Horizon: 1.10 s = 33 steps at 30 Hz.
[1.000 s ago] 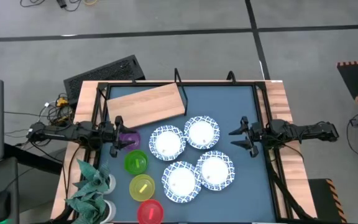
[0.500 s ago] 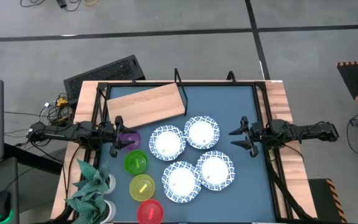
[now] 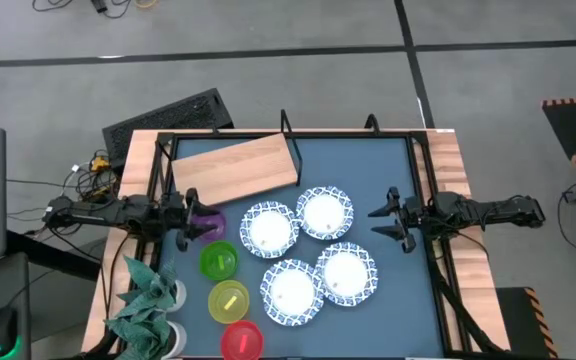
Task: Place and stack bowls onto a shelf
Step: Put the purple bowl on the shelf
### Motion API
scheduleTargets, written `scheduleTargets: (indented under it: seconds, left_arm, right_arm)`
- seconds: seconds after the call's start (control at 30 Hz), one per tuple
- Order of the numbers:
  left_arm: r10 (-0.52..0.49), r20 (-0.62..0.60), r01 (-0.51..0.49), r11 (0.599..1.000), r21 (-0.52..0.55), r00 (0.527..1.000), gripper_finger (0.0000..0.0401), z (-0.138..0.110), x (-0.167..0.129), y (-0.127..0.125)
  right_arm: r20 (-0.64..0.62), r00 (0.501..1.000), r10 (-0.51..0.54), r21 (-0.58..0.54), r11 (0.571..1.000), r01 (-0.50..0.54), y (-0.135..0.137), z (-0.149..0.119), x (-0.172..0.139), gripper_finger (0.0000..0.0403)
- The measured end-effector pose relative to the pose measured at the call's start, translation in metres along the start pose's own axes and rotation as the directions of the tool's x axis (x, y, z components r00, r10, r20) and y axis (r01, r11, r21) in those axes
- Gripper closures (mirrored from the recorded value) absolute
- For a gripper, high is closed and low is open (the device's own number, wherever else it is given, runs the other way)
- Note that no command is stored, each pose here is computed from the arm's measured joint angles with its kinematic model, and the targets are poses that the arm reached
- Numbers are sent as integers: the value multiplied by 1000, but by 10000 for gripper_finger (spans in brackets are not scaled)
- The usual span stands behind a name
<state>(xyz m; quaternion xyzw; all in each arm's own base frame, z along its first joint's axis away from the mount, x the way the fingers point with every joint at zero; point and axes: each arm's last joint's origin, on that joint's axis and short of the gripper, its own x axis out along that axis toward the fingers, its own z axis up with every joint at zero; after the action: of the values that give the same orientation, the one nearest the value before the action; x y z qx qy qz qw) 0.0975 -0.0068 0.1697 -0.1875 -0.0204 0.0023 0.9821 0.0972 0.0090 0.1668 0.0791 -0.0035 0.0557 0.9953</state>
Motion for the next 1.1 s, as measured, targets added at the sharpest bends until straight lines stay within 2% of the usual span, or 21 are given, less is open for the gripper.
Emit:
scheduleTargets:
  seconds: [0.1, 0.2, 0.33, 0.5, 0.63, 0.73, 0.8, 0.87, 0.93, 1.03, 1.07, 1.1]
  left_arm:
    - [14, 29, -11, 996, -87, 999, 187, 3, 0, 0]
    - [-20, 57, 28, 989, -145, 998, 187, 14, -2, -5]
    - [-61, 118, 81, 981, -176, 991, 187, 45, -6, -17]
    - [-62, 125, 84, 980, -182, 990, 190, 94, 0, -37]
    - [-76, -41, 68, 983, -169, 996, 191, 130, 25, -57]
    - [-44, -230, 9, 989, -151, 972, 191, 152, 49, -70]
    - [0, -374, -51, 991, -127, 927, 192, 161, 65, -76]
    - [88, -511, -158, 983, -95, 855, 192, 166, 81, -79]
    - [193, -626, -285, 957, -50, 756, 192, 168, 92, -80]
    - [307, -739, -419, 907, 36, 600, 192, 166, 107, -80]
    - [334, -763, -452, 890, 62, 554, 192, 164, 111, -79]
    - [354, -773, -471, 879, 81, 527, 192, 161, 117, -78]
  right_arm:
    - [0, 1000, 0, 0, 1000, 0, 0, 0, 0, 183]
    - [0, 1000, 0, 0, 1000, 0, 0, 0, 0, 183]
    - [-1, 1000, 0, 0, 1000, 0, 0, 0, 0, 183]
    - [0, 1000, 0, 0, 1000, 0, 0, 0, 0, 183]
    - [0, 1000, 0, 0, 1000, 0, 0, 0, 0, 183]
    - [-1, 1000, 0, 0, 1000, 0, 0, 0, 0, 183]
    - [0, 1000, 0, 0, 1000, 0, 0, 0, 0, 183]
    - [0, 1000, 0, 0, 1000, 0, 0, 0, 0, 183]
    - [0, 1000, 0, 0, 1000, 0, 0, 0, 0, 183]
    - [0, 1000, 0, 0, 1000, 0, 0, 0, 0, 183]
    - [0, 1000, 0, 0, 1000, 0, 0, 0, 0, 183]
    - [0, 1000, 0, 0, 1000, 0, 0, 0, 0, 183]
